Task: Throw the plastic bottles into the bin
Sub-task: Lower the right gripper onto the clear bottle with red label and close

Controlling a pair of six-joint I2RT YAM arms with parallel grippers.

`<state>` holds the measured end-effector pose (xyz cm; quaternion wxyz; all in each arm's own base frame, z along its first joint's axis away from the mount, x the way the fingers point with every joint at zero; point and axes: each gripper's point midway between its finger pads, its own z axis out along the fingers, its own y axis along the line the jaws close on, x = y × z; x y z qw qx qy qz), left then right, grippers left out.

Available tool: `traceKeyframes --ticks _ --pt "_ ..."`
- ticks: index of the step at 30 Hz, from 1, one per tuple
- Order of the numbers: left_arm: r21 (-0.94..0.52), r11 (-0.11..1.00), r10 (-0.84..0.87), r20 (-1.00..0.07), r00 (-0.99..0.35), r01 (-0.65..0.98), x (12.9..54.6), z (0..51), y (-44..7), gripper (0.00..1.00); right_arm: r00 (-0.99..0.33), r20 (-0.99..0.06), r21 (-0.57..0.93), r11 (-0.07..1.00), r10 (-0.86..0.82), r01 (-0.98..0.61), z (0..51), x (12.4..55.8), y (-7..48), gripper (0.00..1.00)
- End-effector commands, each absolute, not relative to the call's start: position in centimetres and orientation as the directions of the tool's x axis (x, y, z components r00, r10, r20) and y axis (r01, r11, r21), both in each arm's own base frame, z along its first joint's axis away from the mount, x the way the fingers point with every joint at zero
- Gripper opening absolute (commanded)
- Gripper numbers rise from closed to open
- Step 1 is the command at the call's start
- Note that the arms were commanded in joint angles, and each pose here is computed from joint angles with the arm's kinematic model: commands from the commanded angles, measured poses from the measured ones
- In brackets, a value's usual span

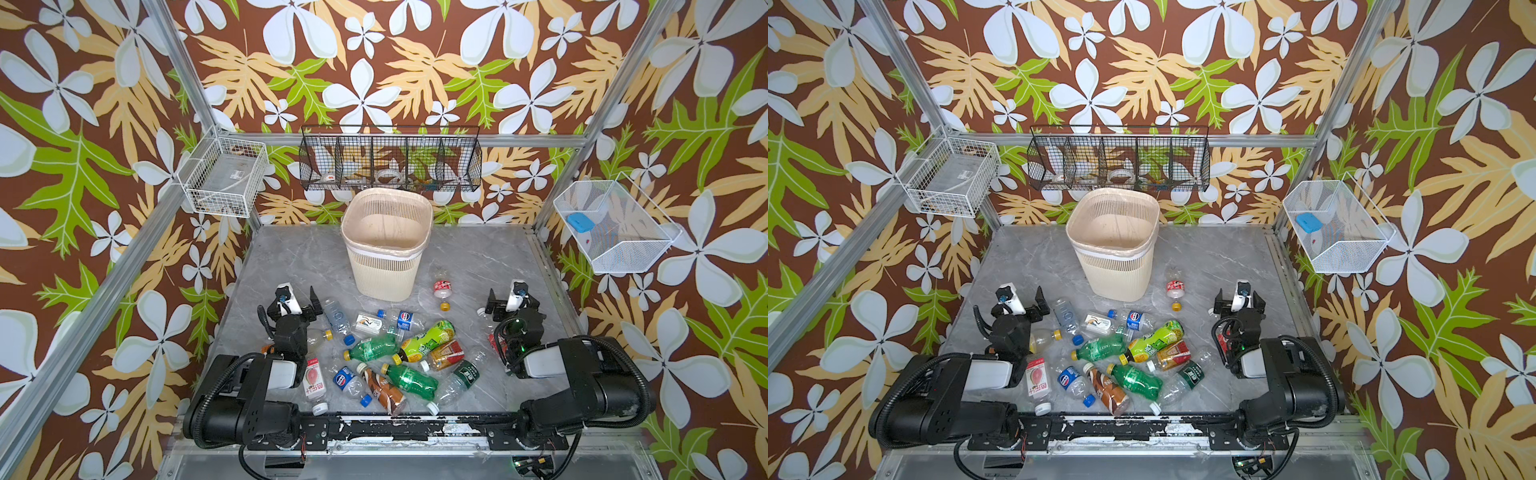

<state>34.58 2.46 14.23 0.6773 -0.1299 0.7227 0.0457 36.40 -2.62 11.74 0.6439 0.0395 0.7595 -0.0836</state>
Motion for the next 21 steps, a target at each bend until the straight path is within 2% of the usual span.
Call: traceKeyframes --ticks 1,5,8,10,13,16,21 --pt "-0.121 0.961 -0.126 -0.992 -0.004 -0.248 34.6 15.3 2.5 1.00 -0.141 -0.989 -0.063 0.982 -0.038 0.176 12.6 36.6 -2.7 1.00" --pt "-0.075 0.955 -0.097 -0.993 -0.061 -0.286 35.0 17.6 2.1 1.00 -0.254 -0.965 -0.028 0.948 0.056 0.317 16.1 38.3 -4.5 1.00" --pt "-0.207 0.921 -0.241 -0.968 -0.064 -0.331 35.1 22.5 2.4 1.00 -0.237 -0.951 0.097 0.920 0.198 0.378 19.2 38.2 -4.9 1.00" --pt "-0.301 0.897 -0.323 -0.946 -0.017 -0.324 33.9 25.3 2.5 1.00 -0.261 -0.935 0.157 0.941 0.240 0.300 18.7 37.7 -3.8 1.00" --pt "-0.313 0.905 -0.330 -0.944 -0.009 -0.287 31.6 26.8 2.3 1.00 -0.232 -0.900 0.350 0.929 0.369 0.120 18.3 36.5 -1.7 1.00" --pt "-0.291 0.931 -0.307 -0.951 -0.040 -0.221 30.1 26.9 1.4 1.00 -0.342 -0.868 0.324 0.932 0.362 0.162 17.3 34.7 -1.6 0.99" --pt "-0.335 0.907 -0.354 -0.935 -0.031 -0.256 28.5 26.2 2.1 1.00 -0.490 -0.793 0.268 0.930 0.361 0.252 15.0 29.6 -2.0 1.00"
